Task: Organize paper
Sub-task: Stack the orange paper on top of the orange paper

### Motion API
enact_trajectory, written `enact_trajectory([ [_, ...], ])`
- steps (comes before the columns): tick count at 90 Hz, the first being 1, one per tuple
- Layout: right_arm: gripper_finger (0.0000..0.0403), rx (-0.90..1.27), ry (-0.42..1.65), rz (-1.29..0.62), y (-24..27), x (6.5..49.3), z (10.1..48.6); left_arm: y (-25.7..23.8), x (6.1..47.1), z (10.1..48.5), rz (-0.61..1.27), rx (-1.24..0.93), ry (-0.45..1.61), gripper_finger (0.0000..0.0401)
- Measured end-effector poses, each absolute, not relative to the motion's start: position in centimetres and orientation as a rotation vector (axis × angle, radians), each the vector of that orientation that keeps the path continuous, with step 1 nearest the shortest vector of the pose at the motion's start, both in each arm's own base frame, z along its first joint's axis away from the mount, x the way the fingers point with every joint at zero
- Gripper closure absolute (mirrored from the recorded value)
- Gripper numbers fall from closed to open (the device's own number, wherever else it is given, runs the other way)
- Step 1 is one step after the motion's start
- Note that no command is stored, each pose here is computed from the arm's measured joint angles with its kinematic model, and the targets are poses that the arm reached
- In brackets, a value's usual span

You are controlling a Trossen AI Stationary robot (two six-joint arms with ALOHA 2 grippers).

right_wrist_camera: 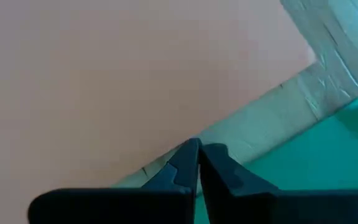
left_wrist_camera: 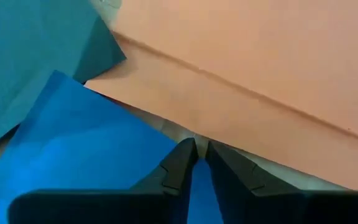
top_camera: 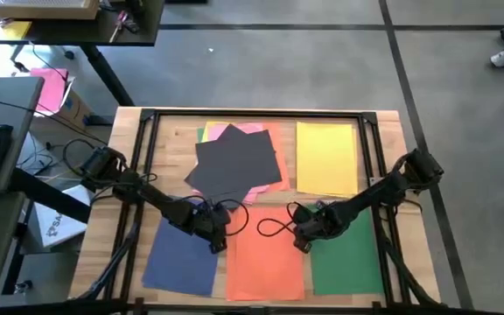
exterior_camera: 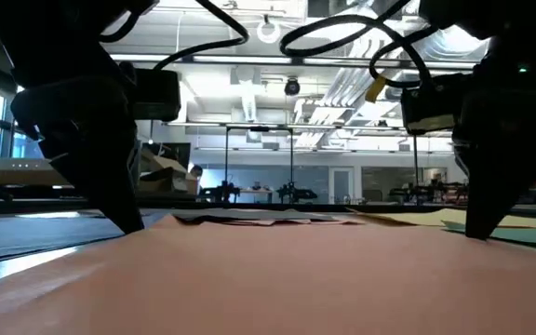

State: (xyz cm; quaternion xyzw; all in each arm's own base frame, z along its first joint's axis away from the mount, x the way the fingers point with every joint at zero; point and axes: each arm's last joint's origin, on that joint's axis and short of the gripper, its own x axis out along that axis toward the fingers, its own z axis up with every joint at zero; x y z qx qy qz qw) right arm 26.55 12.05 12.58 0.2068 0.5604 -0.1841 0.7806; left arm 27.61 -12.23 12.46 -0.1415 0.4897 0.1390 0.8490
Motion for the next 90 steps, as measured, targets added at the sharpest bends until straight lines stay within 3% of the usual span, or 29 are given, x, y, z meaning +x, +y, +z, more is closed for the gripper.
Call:
enact_trajectory([
  [62, 0.0403, 0.498, 1.129, -0.453, 12.0, 26.2, 14.0, -12.2, 27.6, 13.1, 0.303, -0.310, 0.993, 0.0359],
  [90, 0.0403, 0.564, 1.247, -0.209, 15.8, 24.3, 14.9, -13.5, 26.5, 15.9, 0.151, -0.399, 0.990, 0.0359],
])
